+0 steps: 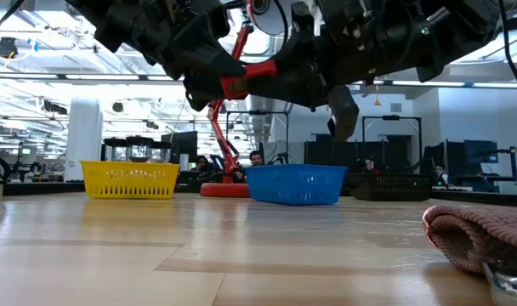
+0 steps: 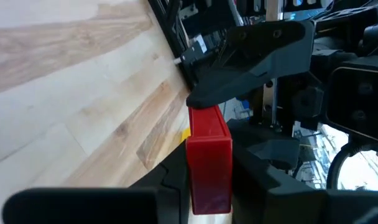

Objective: Pick & Place Office items
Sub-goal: Put the red digital clock into the black bin

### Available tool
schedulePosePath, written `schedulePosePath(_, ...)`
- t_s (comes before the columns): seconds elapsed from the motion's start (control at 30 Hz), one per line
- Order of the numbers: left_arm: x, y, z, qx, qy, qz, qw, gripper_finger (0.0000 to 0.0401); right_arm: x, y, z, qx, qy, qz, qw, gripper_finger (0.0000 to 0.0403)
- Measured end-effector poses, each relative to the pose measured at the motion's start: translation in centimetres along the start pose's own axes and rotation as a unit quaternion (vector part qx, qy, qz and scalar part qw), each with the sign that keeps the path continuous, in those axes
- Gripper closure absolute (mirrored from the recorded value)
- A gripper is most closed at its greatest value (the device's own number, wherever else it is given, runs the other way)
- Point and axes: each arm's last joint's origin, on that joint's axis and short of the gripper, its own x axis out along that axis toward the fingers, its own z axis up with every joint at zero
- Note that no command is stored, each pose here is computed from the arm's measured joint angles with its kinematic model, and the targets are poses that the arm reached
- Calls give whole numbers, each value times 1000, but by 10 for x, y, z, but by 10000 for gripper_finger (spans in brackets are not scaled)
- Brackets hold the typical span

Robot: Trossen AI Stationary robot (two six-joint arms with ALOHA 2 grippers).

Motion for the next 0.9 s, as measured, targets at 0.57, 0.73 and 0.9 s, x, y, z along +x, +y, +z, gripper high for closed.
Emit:
schedulePosePath(0.57,0,-1,1,1,-5,-9,1000,240,0,-3,2,37,-20,-8,999,325)
schedulePosePath(0.73,0,-1,2,1,-6,-9,1000,239,0,-3,2,37,-21,-8,999,328)
schedulePosePath(0.9,0,-1,2,-1,-7,-9,1000,229,0,-3,2,37,-21,-8,999,335)
